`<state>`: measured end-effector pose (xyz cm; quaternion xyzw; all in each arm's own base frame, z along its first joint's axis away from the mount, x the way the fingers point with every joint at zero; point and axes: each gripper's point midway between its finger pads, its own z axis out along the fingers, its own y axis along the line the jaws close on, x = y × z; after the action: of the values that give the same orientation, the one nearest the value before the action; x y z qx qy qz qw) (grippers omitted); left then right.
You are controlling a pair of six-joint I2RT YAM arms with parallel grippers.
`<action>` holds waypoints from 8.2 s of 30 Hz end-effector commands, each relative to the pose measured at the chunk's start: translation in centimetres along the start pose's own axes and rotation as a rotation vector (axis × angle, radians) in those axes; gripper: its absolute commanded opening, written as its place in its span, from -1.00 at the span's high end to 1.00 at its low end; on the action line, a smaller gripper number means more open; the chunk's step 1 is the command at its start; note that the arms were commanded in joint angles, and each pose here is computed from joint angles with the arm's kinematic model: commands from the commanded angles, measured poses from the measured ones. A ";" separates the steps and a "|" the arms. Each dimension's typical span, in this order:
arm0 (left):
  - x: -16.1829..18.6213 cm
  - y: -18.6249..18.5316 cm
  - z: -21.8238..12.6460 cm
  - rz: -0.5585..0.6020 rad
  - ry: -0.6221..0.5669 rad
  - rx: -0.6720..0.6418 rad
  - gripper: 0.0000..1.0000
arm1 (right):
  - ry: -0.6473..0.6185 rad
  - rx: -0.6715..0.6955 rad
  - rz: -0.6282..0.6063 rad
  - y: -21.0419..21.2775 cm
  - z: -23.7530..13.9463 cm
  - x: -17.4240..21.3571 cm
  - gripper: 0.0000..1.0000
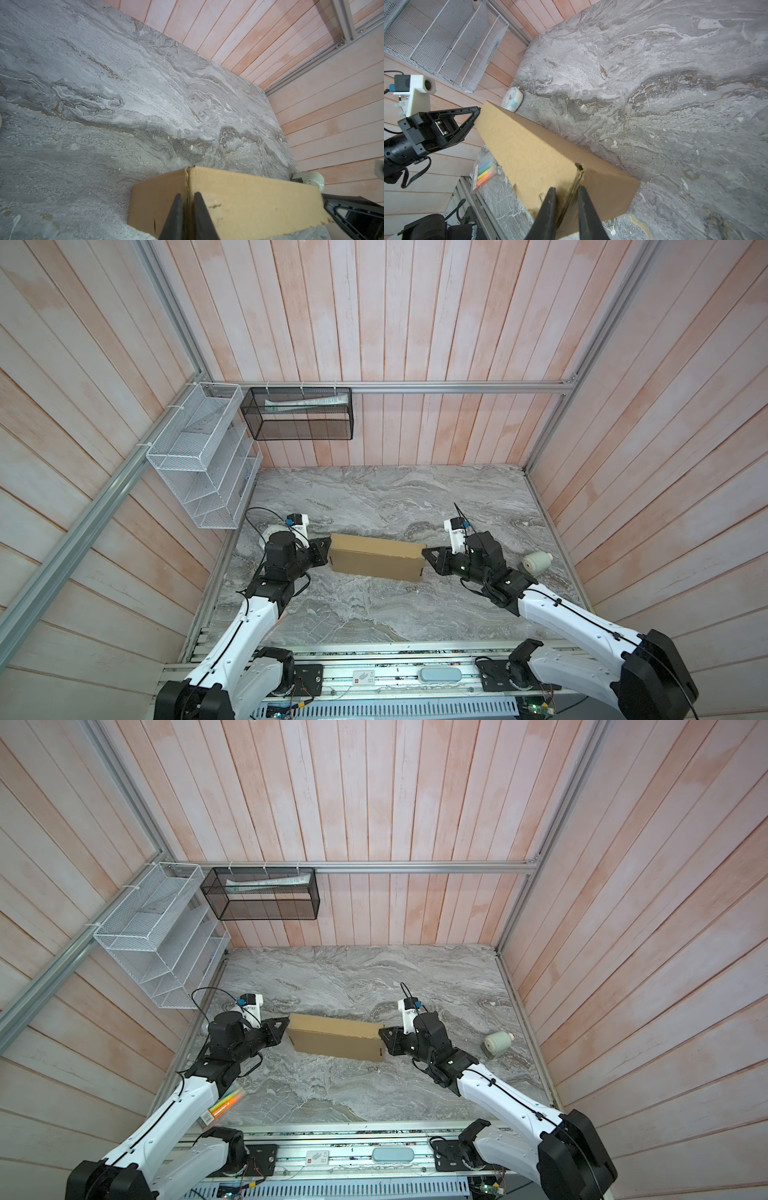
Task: Fold the paper box
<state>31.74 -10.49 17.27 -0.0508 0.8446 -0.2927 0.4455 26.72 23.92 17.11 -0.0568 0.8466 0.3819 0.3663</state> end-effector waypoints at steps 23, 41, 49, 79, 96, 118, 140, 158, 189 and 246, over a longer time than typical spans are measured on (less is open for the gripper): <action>2.8 1.2 0.1 -0.036 0.092 -0.030 0.73 | 0.037 -0.031 -0.039 1.2 0.1 -0.9 0.21; 3.0 1.2 0.2 -0.040 0.097 -0.023 0.74 | 0.119 -0.082 -0.057 2.0 1.6 1.3 -0.04; 3.1 1.3 0.2 -0.044 0.102 -0.024 0.74 | 0.126 -0.047 -0.046 0.8 1.7 2.3 0.20; 4.9 0.9 -0.5 -0.089 0.141 0.009 0.74 | 0.138 -0.037 -0.106 0.5 1.5 2.5 0.24; 5.8 0.2 -1.6 -0.122 0.163 0.042 0.73 | 0.119 -0.073 -0.148 1.2 0.3 3.0 0.24; 7.7 0.0 -3.0 -0.171 0.190 0.062 0.71 | 0.137 -0.081 -0.137 0.7 -0.3 5.0 0.19; 9.6 -0.4 -3.2 -0.202 0.230 0.063 0.71 | 0.155 -0.079 -0.138 0.5 -0.1 5.7 0.14; 9.2 -0.6 -3.6 -0.208 0.216 0.053 0.41 | 0.073 -0.071 -0.179 1.2 -0.9 3.5 0.04; -1.6 0.4 -6.9 -0.003 -0.100 -0.223 -1.00 | -0.305 0.221 -0.319 -4.1 -0.9 -2.1 -0.88; -6.4 13.6 -0.2 0.395 -0.455 -0.507 -1.00 | -0.515 0.654 -0.158 -16.9 -6.6 -8.1 -0.91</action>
<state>36.95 3.71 13.27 -0.0831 0.7752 0.0456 0.6246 35.28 6.23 15.00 0.0890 0.8039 0.0469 0.5861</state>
